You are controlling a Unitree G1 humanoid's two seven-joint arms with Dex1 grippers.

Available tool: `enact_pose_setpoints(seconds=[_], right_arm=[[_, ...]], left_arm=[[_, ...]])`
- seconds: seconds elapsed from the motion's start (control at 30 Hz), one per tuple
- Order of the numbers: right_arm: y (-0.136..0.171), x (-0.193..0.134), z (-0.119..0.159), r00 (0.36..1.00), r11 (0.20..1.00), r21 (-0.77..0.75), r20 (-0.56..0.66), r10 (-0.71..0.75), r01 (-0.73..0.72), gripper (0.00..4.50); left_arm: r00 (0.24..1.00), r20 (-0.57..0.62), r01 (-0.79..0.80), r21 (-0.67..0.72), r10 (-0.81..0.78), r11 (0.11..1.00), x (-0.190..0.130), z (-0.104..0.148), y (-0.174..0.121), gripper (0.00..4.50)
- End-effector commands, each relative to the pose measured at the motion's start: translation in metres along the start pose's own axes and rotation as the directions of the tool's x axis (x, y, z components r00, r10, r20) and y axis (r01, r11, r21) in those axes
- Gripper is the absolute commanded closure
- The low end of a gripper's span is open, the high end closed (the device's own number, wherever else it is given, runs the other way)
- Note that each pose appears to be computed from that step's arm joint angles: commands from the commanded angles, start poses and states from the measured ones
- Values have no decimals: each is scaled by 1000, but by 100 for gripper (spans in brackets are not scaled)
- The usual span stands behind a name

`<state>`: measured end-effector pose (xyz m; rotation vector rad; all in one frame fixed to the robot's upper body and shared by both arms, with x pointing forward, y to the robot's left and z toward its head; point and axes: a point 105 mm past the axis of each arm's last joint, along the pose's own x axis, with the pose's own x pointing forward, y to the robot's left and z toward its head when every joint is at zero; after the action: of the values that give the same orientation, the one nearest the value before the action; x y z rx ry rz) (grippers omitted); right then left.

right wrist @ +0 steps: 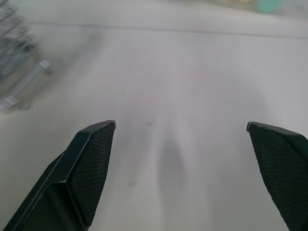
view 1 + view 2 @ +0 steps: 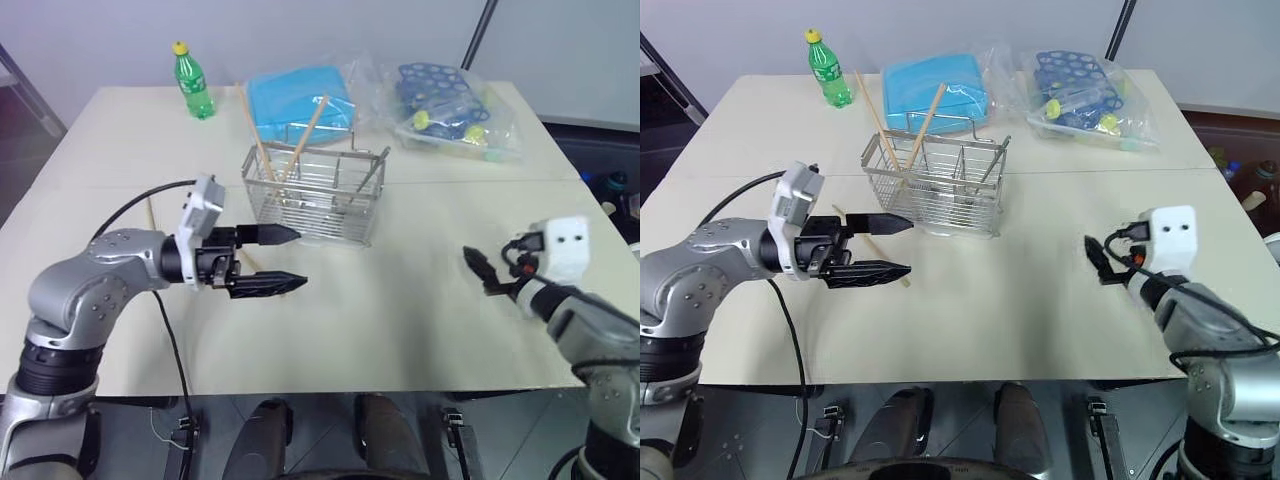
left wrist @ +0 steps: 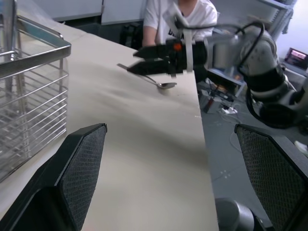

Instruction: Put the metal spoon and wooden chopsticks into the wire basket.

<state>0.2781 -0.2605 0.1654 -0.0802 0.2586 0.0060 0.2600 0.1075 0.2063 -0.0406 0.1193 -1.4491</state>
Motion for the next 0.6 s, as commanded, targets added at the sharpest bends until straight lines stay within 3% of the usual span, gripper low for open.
enact_pose_setpoints(seconds=[0.03, 0.23, 0.6], right_arm=[[-22, -7, 13, 996, 996, -8, 9, -94, 94, 0], [-49, -13, 6, 980, 981, -46, -63, -190, 187, 0], [-69, 3, -18, 970, 986, -55, -179, -166, 158, 0]], left_arm=[[1000, 7, 18, 50, -18, 999, 3, 5, 1, 3], [1000, 7, 17, 58, -18, 998, 6, 1, 1, 3], [1000, 0, -5, 110, 5, 994, 5, 4, -4, 3]])
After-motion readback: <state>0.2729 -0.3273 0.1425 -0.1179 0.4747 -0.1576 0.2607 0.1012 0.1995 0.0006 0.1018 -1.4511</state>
